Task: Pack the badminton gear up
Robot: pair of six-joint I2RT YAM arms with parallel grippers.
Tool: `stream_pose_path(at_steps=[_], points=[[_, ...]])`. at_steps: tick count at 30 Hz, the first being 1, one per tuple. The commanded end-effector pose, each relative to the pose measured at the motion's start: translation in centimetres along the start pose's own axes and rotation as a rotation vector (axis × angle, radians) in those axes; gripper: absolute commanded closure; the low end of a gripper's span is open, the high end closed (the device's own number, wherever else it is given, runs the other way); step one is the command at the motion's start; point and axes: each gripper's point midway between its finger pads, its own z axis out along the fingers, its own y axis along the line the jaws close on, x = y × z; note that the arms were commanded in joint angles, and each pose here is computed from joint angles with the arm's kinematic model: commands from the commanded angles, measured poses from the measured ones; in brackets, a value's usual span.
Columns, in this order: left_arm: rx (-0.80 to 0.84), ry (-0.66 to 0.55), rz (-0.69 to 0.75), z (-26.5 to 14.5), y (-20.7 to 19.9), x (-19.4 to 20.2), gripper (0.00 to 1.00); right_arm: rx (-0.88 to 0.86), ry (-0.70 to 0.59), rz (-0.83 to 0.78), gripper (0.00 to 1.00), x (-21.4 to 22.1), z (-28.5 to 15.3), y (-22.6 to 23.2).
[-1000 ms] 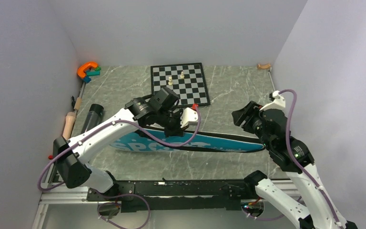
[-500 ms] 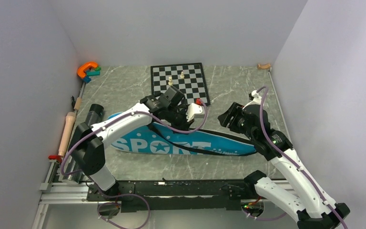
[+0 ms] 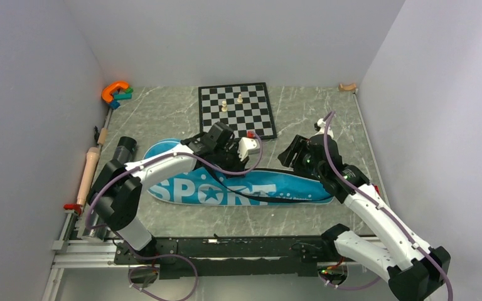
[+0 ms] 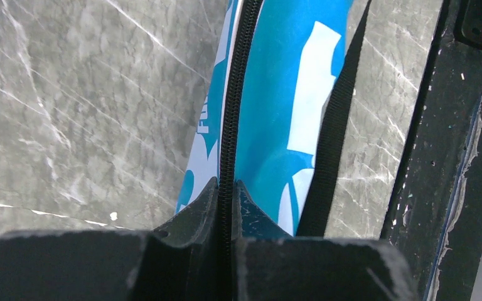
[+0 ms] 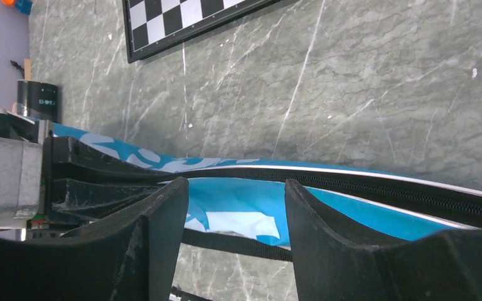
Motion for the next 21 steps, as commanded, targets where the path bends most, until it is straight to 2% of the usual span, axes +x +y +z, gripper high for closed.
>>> stream_pose_path(at_steps=[1, 9, 17, 21], points=[[0.009, 0.027, -0.097, 0.0, -1.4, 2.6, 1.0, -0.058, -0.023, 0.011, 0.39, -0.4, 0.4, 1.2], [-0.044, 0.003, -0.108, 0.1, -0.8, 3.7, 1.0, -0.057, 0.006, 0.012, 0.4, 0.7, 1.3, 0.7], [-0.127, -0.045, 0.028, -0.2, 2.8, -1.6, 1.0, -0.048, 0.002, 0.016, 0.41, 0.7, 1.2, 0.6], [-0.144, -0.024, 0.066, 0.3, 3.8, -2.1, 1.0, -0.043, -0.001, 0.02, 0.41, 0.8, 0.9, 0.4]])
